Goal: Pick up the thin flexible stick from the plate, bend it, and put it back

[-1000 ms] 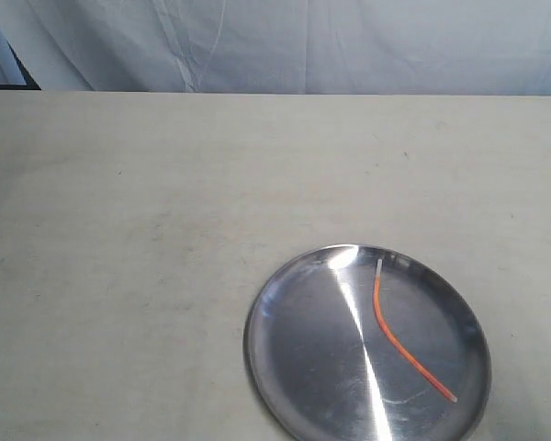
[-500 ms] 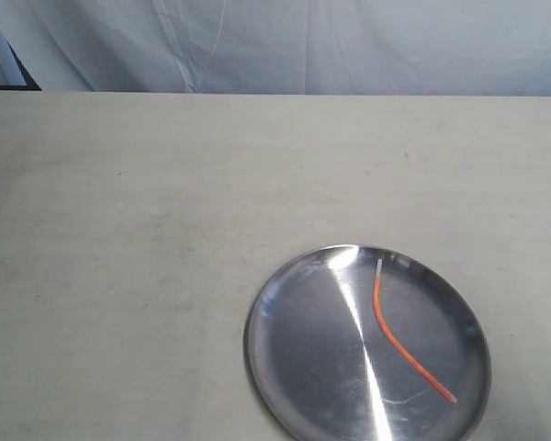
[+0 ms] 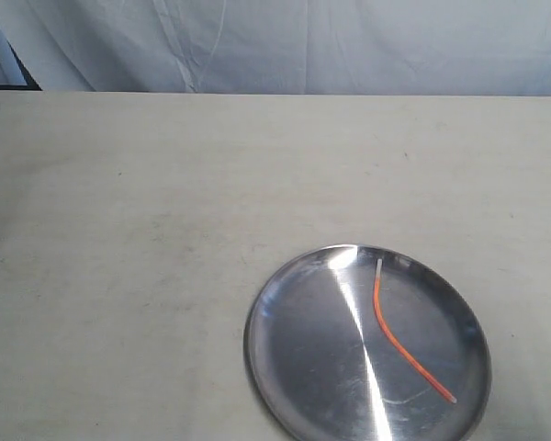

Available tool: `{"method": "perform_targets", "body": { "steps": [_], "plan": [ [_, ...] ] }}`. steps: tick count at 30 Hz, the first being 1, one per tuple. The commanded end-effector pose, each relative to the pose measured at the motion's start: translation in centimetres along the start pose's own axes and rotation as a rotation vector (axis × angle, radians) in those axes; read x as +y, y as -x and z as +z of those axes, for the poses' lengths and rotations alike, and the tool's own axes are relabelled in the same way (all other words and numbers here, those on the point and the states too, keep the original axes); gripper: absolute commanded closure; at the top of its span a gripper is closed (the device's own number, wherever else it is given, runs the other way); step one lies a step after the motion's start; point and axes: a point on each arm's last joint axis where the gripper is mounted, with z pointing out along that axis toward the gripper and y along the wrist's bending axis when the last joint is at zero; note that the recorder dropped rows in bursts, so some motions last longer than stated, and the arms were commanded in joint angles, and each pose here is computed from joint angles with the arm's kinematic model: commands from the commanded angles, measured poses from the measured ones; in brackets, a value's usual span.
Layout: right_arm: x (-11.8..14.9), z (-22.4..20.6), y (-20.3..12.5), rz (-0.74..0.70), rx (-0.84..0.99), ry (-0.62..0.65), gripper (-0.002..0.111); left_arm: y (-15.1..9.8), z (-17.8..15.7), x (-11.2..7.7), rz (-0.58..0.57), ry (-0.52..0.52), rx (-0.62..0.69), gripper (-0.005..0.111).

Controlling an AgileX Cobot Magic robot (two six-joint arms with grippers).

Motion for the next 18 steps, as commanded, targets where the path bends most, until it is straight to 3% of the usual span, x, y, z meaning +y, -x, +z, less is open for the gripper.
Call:
{"method": "perform_targets", "body": {
  "steps": [1, 5, 9, 11, 15, 18],
  "plan": [
    [0.0, 0.0, 0.0, -0.008, -0.010, -0.007, 0.107, -2.9, 0.9, 3.8, -0.368, 0.048, 0.019, 0.107],
    [0.0, 0.0, 0.0, -0.008, -0.010, -0.007, 0.107, -5.9, -0.2, 7.7, -0.561, 0.125, -0.029, 0.107],
    [0.0, 0.0, 0.0, -0.008, -0.010, -0.007, 0.107, -8.8, -2.3, 10.3, -0.572, 0.150, -0.092, 0.107],
    [0.0, 0.0, 0.0, -0.008, -0.010, -0.007, 0.107, -9.6, -3.0, 11.0, -0.494, 0.135, -0.146, 0.107],
    [0.0, 0.0, 0.0, -0.008, -0.010, -0.007, 0.107, -10.7, -3.8, 12.0, -0.130, 0.095, -0.286, 0.107],
    [0.0, 0.0, 0.0, -0.008, -0.010, -0.007, 0.107, -11.8, -4.1, 12.6, 0.048, 0.066, -0.372, 0.107]
  ]
}}
